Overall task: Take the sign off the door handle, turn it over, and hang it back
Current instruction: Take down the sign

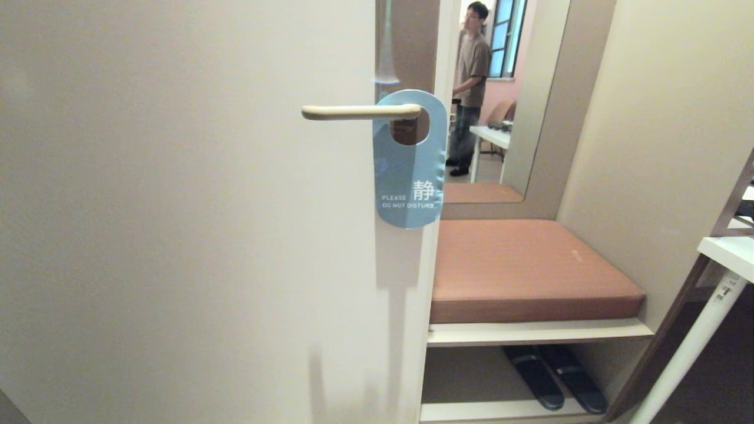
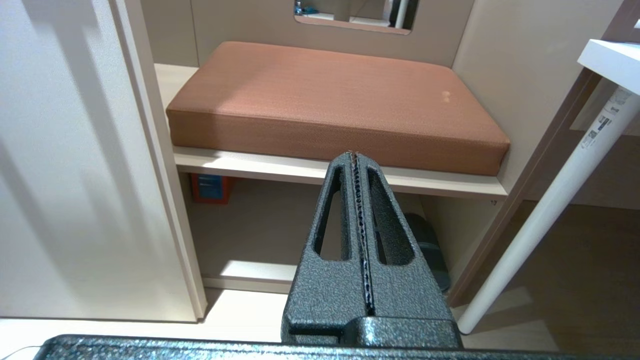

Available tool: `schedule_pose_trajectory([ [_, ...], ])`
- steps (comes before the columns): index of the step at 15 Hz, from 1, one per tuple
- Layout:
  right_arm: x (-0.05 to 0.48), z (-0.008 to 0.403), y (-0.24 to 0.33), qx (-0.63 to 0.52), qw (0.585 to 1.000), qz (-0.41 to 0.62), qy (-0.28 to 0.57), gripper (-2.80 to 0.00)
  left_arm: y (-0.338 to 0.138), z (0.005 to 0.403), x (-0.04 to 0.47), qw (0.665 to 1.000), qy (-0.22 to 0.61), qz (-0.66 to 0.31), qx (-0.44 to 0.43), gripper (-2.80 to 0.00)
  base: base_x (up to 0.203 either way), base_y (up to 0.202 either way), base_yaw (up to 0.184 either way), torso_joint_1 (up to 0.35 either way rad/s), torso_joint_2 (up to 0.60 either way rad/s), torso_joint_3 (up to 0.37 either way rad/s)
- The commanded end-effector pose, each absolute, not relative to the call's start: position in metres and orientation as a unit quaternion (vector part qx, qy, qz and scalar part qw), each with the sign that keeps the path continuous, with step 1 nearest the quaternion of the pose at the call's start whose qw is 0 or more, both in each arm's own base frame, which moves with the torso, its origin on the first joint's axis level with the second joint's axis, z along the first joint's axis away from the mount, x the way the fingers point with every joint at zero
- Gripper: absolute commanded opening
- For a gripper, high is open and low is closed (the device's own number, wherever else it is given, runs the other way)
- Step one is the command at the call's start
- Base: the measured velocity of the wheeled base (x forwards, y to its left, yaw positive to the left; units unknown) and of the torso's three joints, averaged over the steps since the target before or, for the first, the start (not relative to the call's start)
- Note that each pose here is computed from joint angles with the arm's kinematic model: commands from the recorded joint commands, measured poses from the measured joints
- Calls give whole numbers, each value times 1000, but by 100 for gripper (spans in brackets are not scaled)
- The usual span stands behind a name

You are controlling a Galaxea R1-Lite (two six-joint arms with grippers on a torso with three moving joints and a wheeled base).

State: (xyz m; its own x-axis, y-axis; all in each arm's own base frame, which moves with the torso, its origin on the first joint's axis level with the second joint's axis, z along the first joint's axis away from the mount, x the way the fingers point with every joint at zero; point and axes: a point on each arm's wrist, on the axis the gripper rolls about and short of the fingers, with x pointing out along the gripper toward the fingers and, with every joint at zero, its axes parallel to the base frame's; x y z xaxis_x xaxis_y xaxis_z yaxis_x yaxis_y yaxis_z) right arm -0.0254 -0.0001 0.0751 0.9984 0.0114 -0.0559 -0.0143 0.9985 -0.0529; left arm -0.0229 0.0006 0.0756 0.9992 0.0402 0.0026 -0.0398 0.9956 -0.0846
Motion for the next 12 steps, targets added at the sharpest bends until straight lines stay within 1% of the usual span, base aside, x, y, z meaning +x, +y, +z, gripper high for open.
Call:
schedule_pose_trajectory([
  [1,-25,75,0,-27,999,7,28,-280,1,76,-23,999,-2,20,-43,-280,0,0,0,0,0,0],
  [12,-25,75,0,-31,999,9,28,-280,1,76,-23,999,-2,21,-43,-280,0,0,0,0,0,0],
])
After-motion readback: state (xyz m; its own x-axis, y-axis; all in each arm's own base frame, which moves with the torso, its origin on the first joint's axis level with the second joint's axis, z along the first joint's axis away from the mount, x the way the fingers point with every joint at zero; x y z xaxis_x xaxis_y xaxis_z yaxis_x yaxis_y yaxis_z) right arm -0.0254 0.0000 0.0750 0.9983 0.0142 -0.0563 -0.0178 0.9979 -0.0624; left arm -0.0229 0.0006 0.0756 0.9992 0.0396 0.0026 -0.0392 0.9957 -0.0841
